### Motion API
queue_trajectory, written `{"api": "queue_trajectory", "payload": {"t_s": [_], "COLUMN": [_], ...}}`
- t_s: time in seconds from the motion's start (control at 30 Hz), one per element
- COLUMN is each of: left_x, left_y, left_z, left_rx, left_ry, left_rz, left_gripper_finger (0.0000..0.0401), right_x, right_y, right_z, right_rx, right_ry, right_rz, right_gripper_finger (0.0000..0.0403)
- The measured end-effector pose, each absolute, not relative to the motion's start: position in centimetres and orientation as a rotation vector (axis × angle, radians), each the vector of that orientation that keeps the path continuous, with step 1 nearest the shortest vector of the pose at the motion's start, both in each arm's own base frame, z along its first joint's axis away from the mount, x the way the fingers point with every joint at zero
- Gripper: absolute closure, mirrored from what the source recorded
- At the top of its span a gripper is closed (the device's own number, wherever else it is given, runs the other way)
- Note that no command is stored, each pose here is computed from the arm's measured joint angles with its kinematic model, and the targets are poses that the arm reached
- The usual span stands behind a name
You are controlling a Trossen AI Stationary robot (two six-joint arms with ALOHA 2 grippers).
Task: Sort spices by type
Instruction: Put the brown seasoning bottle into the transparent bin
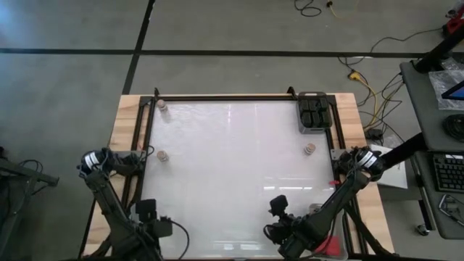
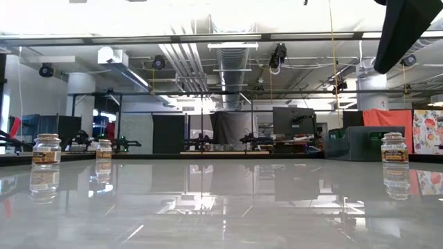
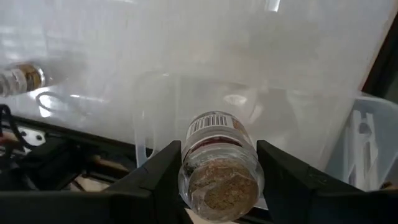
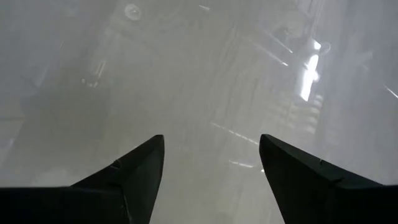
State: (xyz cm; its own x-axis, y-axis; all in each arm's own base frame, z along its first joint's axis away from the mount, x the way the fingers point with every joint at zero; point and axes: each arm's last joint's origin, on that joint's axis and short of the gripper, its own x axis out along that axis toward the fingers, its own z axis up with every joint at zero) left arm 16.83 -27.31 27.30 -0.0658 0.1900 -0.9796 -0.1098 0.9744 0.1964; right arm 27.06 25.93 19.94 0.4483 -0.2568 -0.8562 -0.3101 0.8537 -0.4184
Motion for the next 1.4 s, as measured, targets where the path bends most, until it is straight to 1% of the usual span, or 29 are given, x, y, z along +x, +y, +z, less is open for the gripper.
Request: {"api": "queue_trajectory", "payload": {"t_s": [0.2,0.4,0.53,0.67,0.87,1.13,1.4], "left_x": [15.5,14.4,14.2,14.2,14.4,14.4,14.6], "left_y": [-25.4,-23.6,-23.5,-23.7,-23.7,-23.5,-23.5], "left_z": [26.3,23.2,21.3,20.0,19.6,19.0,18.9], "left_rx": [-0.051,-0.104,-0.165,-0.174,-0.127,-0.116,-0.110], "left_ry": [1.559,1.545,1.569,1.577,1.541,1.525,1.465], "left_rz": [0.182,0.132,0.075,0.058,0.060,0.056,0.078], "left_gripper_finger": [0.0234,0.0234,0.0234,0.0234,0.0234,0.0234,0.0234], "right_x": [27.3,27.3,27.3,27.4,27.8,27.8,27.8], "right_y": [25.9,25.9,25.9,26.0,26.1,26.1,26.2], "right_z": [20.0,20.0,20.0,20.0,20.1,20.1,20.1], "right_rx": [-0.565,-0.560,-0.559,-0.547,-0.522,-0.515,-0.511], "right_ry": [1.110,1.109,1.108,1.102,1.074,1.071,1.075], "right_rz": [0.038,0.035,0.035,0.033,0.039,0.038,0.043], "right_gripper_finger": [0.0146,0.0134,0.0127,0.0123,0.0120,0.0136,0.0148]}}
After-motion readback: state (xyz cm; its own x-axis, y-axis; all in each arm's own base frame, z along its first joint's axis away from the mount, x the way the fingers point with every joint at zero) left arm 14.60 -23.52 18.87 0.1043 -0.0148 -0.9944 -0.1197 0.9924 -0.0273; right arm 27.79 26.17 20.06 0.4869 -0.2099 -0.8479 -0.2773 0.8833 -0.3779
